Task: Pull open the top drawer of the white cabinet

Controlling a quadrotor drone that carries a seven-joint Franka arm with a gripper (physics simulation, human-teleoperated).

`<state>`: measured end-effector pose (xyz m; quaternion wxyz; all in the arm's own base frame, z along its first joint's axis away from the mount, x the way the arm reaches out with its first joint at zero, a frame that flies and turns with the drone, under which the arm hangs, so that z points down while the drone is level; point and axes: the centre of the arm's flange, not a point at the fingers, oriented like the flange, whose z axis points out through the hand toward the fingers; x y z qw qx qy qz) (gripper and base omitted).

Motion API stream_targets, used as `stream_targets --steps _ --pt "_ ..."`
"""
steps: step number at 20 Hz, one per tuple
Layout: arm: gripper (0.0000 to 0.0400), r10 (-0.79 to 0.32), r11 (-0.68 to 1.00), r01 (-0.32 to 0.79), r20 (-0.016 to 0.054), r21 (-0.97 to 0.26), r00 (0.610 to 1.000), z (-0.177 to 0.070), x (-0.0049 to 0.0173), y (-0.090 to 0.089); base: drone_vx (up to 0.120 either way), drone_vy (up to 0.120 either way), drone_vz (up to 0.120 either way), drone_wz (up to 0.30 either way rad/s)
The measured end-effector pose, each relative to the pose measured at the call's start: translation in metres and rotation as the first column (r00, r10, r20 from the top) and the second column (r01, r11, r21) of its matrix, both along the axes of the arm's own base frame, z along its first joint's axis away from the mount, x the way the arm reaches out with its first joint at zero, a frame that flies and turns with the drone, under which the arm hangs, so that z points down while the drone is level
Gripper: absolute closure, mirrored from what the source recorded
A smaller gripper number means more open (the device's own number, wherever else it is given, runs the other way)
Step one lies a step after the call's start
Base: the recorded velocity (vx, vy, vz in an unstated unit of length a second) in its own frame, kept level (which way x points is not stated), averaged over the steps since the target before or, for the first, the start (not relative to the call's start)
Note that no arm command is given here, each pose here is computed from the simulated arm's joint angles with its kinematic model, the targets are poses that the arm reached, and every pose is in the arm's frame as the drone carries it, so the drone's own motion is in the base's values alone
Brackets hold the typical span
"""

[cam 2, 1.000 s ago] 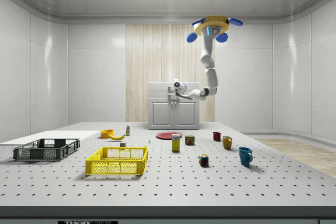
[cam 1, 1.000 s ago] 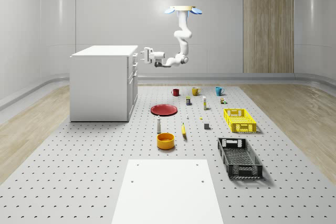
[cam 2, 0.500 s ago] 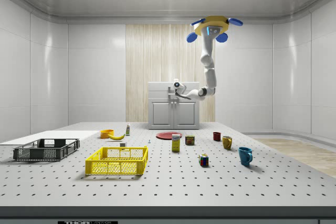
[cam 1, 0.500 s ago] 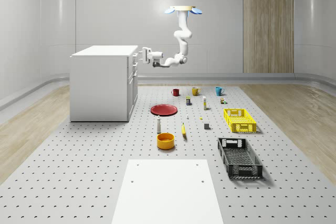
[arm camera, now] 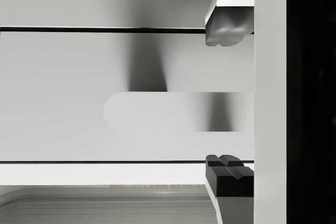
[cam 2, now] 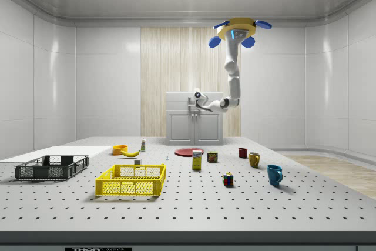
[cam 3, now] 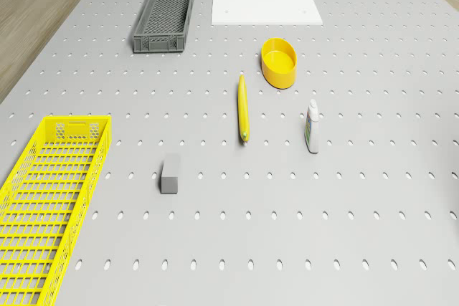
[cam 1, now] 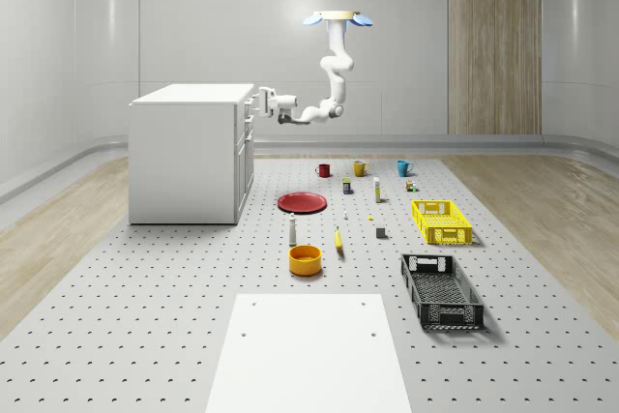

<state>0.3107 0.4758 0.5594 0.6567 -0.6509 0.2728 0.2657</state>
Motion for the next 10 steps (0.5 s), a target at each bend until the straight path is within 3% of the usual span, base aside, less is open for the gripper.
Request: stream_targets --steps 10 --pt "0.0095 -0.006 1.0 0.006 0.0002 0.0 1.0 -0.0046 0.0019 0.0026 0.0 0.0 0.0 0.0"
